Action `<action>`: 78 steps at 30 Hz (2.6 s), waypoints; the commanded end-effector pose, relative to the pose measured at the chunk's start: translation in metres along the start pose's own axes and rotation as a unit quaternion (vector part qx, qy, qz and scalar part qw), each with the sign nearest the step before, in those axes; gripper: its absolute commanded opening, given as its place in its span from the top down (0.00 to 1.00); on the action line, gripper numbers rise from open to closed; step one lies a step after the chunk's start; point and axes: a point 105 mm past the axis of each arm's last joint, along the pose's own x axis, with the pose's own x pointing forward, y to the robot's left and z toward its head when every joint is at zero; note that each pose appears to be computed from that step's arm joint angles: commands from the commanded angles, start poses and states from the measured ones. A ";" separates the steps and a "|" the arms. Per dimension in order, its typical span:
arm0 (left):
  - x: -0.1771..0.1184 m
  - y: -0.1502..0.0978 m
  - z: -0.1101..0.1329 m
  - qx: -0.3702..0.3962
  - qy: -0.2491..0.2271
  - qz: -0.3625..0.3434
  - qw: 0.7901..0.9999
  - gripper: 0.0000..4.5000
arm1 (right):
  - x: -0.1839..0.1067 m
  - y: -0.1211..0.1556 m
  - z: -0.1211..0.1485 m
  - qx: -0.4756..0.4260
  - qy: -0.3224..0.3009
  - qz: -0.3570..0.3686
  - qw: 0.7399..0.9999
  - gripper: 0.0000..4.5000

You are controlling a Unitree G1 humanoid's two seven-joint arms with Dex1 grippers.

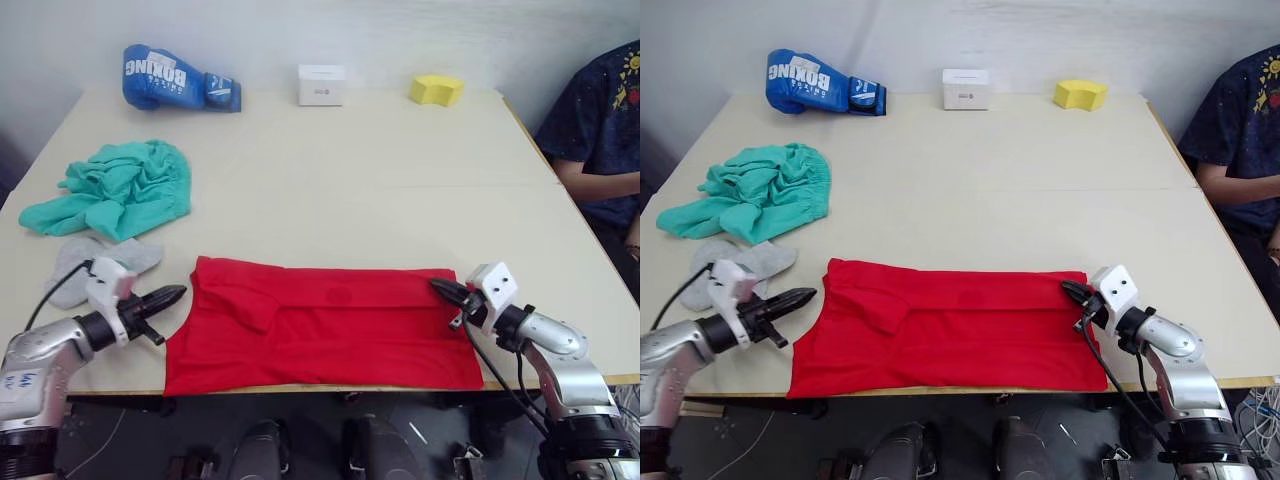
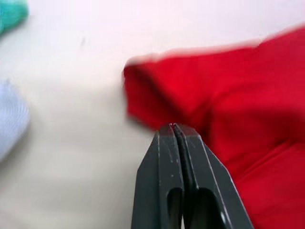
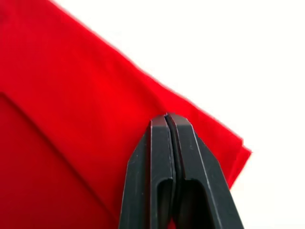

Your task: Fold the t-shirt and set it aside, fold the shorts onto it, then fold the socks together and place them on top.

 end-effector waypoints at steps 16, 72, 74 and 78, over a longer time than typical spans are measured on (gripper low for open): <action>0.090 0.014 -0.008 0.101 0.030 0.130 0.986 0.99 | 0.071 0.026 0.002 -0.049 0.015 -0.040 0.998 1.00; 0.052 -0.078 0.050 0.151 -0.164 -0.133 0.966 0.00 | 0.078 -0.118 0.071 -0.173 0.139 -0.005 0.975 0.99; 0.054 -0.074 0.051 0.148 -0.173 -0.115 0.967 0.00 | 0.083 -0.120 0.072 -0.175 0.139 -0.025 0.974 0.99; 0.055 -0.068 0.053 0.153 -0.179 -0.094 0.967 0.00 | 0.085 -0.119 0.072 -0.150 0.127 -0.028 0.980 0.99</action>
